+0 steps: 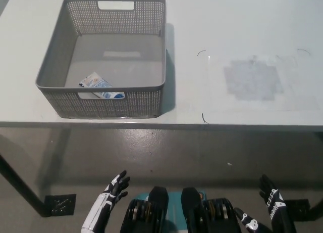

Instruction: Use the right hand to pick up a shampoo and place it into a container on the left side

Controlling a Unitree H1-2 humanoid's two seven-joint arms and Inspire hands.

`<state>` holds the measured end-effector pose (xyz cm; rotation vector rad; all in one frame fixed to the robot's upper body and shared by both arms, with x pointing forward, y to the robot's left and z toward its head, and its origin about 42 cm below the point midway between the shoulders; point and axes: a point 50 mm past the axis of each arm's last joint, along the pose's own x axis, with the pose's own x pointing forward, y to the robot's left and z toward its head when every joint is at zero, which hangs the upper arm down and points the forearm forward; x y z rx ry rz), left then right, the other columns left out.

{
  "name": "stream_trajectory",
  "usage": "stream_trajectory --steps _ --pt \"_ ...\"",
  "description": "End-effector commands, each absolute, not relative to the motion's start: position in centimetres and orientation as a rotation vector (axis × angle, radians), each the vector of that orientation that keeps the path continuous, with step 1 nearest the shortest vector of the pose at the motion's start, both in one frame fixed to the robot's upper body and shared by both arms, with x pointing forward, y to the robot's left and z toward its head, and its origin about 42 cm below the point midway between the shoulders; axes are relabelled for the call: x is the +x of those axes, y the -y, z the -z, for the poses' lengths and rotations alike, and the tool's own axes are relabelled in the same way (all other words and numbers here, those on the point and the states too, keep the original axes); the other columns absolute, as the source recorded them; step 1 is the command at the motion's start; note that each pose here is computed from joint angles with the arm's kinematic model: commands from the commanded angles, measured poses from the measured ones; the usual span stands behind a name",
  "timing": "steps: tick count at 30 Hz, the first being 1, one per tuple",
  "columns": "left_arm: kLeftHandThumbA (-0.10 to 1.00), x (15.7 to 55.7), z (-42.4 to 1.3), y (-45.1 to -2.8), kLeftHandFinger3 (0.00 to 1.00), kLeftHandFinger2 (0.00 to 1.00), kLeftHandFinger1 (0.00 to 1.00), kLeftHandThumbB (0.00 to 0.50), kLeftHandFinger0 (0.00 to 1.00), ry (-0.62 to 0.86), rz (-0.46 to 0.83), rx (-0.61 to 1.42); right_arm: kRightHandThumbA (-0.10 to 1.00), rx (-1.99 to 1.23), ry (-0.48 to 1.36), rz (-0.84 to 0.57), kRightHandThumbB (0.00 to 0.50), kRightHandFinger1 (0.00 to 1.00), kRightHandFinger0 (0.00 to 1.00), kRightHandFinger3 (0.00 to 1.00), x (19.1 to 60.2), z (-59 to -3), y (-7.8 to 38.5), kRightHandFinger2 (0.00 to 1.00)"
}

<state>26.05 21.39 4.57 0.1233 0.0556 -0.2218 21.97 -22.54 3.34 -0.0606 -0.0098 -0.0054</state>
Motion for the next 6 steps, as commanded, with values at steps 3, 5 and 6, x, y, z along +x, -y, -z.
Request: stream_trajectory --steps 3,5,6 --pt "1.00 26.57 -5.25 -21.63 1.00 1.00 1.00 0.234 1.00 -0.016 0.224 0.138 0.95 -0.088 0.066 -0.002 0.283 1.00 1.00 1.00 22.69 -4.22 22.36 1.00" --pt "1.00 26.42 -5.25 -21.77 1.00 1.00 1.00 0.243 1.00 -0.014 0.216 0.127 0.95 -0.098 0.066 -0.008 0.284 1.00 1.00 1.00 22.85 -4.23 22.18 1.00" --pt "1.00 26.37 -5.23 -21.82 1.00 1.00 1.00 0.241 1.00 -0.013 0.213 0.129 0.95 -0.101 0.066 -0.011 0.282 1.00 1.00 1.00 22.92 -4.27 22.13 1.00"
